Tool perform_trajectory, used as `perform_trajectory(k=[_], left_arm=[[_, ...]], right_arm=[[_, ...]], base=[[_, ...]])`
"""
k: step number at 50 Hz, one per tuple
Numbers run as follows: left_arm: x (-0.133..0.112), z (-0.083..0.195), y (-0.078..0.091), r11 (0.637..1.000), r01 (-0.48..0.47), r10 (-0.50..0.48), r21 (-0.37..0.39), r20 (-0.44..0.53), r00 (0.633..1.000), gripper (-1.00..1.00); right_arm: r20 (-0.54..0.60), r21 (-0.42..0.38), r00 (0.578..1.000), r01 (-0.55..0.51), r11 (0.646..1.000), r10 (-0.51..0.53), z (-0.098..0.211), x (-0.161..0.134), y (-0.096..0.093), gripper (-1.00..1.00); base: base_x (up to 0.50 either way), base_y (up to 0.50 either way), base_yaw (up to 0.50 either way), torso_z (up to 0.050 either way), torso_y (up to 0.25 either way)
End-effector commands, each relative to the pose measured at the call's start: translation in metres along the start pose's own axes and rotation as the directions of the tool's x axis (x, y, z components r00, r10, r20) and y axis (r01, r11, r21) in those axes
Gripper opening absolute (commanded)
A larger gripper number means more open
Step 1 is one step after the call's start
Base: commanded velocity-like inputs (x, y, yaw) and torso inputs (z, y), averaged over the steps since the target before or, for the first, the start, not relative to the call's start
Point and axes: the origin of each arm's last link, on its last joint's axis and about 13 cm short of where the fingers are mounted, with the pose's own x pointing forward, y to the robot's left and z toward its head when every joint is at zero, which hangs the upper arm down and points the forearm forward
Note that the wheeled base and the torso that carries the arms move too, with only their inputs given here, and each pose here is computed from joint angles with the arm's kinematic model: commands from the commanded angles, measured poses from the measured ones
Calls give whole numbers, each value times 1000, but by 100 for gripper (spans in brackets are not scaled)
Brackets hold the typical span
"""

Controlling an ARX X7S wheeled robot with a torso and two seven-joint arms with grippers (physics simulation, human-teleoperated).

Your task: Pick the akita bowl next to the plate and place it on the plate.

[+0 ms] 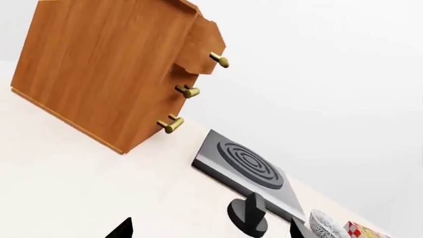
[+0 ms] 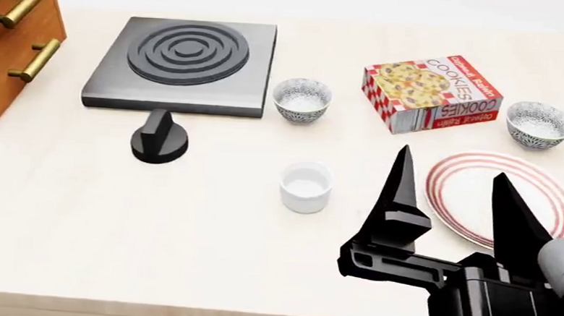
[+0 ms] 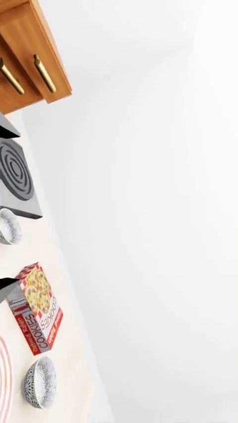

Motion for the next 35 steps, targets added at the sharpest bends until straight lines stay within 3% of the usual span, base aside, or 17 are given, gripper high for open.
perform_trajectory(k=[1, 35], left_arm=[[0, 0, 0, 1000, 3, -3, 1, -2, 1000, 100], [1, -1, 1, 1000, 0, 0, 2, -4, 1000, 100]], right_arm=[[-7, 6, 1000, 1, 1000, -1, 0, 1, 0, 100], [-3, 20, 1000, 6, 1000, -6, 3, -1, -1, 100]], base=[[0, -211, 0, 0, 0], [0, -235, 0, 0, 0]])
